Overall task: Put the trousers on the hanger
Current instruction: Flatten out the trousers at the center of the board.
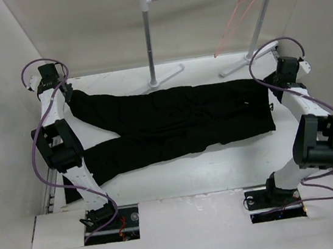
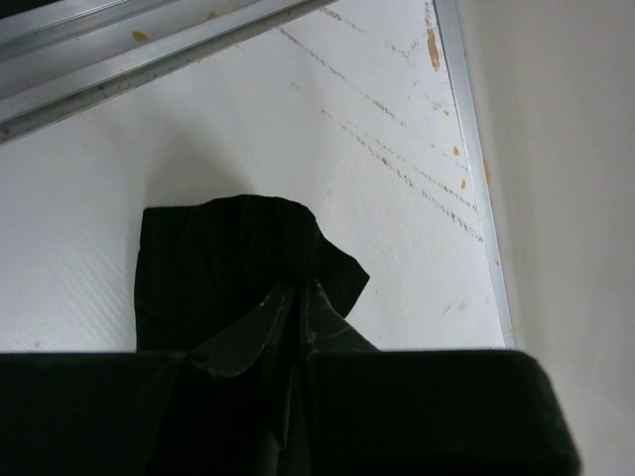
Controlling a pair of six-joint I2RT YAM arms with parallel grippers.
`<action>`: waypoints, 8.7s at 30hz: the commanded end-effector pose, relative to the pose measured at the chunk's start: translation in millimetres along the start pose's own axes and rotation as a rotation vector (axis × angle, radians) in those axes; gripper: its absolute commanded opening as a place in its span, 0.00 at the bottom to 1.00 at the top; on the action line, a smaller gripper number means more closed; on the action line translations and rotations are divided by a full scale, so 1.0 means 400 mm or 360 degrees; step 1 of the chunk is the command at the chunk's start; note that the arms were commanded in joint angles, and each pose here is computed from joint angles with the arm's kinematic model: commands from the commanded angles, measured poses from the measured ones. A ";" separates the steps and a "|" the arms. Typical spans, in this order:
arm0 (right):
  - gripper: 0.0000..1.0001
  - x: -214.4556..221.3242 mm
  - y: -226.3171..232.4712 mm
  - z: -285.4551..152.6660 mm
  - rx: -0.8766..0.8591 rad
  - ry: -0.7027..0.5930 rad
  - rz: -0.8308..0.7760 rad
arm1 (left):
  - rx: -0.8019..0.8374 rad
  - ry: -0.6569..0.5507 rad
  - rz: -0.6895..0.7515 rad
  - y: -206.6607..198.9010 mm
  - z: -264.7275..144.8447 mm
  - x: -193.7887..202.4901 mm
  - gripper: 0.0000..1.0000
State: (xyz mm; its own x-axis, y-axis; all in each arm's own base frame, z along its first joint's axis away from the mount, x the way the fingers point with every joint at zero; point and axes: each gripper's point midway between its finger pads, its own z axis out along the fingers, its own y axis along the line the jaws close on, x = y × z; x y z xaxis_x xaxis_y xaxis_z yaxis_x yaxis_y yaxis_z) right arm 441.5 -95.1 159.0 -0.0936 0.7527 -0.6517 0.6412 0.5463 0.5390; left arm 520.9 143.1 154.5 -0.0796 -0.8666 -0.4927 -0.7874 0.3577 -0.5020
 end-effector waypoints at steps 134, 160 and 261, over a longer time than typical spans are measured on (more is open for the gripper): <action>0.25 0.306 -0.192 -0.434 -0.0198 0.0318 -0.0233 | -0.0191 0.0418 0.0538 0.519 -0.384 0.548 0.29; 0.41 0.463 -0.231 -0.445 -0.0155 0.0730 -0.0141 | -0.0559 0.0096 0.0339 0.672 -0.432 0.264 0.62; 0.69 0.389 -0.211 -0.325 -0.0006 0.0562 -0.0348 | -0.0246 -0.0103 0.0310 0.084 0.034 -0.068 0.02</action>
State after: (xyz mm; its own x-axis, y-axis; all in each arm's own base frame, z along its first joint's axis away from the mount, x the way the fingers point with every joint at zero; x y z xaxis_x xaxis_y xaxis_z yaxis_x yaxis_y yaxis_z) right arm 261.0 29.1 79.0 -0.5109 0.7070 -0.4889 0.5850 0.7027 0.4050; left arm 519.6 156.4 44.0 -0.3412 -0.7902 -0.5090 -0.8413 0.4983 -0.2097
